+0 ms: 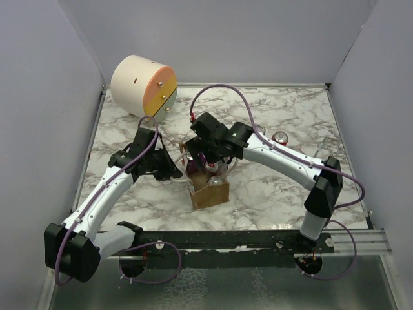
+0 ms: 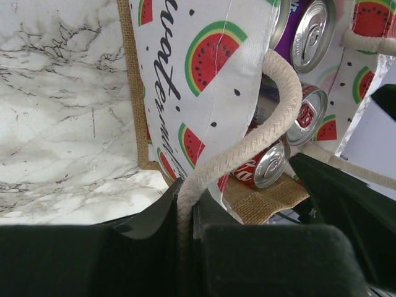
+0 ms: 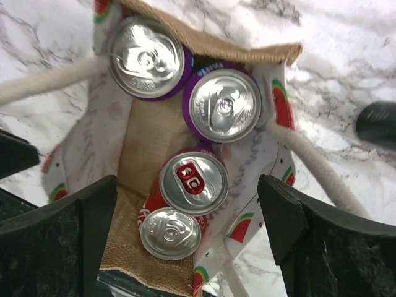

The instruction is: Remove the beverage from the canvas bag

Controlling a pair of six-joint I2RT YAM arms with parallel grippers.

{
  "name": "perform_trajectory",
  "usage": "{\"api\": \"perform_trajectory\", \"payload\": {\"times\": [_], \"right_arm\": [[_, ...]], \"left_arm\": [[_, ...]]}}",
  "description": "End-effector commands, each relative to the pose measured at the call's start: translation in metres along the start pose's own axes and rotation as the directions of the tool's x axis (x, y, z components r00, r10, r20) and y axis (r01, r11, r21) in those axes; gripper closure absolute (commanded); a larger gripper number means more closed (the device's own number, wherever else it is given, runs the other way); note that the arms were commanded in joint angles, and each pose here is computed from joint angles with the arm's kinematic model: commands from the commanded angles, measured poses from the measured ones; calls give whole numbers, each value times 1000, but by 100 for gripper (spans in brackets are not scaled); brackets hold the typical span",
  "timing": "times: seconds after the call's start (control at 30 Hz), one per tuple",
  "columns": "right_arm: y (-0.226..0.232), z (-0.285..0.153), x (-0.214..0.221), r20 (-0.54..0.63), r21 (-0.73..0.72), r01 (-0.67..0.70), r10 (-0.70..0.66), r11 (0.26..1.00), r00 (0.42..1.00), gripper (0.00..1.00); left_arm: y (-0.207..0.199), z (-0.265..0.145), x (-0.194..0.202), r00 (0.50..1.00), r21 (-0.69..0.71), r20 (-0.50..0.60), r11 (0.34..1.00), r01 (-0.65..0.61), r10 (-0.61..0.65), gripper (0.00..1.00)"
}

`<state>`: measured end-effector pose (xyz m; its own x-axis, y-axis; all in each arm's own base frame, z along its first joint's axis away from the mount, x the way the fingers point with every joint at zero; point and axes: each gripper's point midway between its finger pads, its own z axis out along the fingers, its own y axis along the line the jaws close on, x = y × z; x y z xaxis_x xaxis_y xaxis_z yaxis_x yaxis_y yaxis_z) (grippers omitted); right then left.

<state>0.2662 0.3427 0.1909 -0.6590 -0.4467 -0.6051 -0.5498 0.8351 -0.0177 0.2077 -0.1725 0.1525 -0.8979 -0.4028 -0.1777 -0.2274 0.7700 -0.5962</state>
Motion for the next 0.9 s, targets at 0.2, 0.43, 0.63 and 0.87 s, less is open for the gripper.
{"api": "perform_trajectory", "payload": {"times": [0.2,0.43,0.63,0.87], "right_arm": [[4,37,54,-157,43,-83,89,996,984,4],[11,59,64,-189,48,-106,113,993,976,7],[12,68,70,-195,59,-141,150,988,969,12],[5,75,76,-200,102,-126,144,987,969,22]], "left_arm": [[2,-3,5,1000,2,-8,1000,30,-30,100],[9,-4,13,999,0,-15,999,42,-42,100],[10,-6,19,998,24,-18,998,54,-54,100],[7,-6,21,998,53,-19,996,65,-64,100]]}}
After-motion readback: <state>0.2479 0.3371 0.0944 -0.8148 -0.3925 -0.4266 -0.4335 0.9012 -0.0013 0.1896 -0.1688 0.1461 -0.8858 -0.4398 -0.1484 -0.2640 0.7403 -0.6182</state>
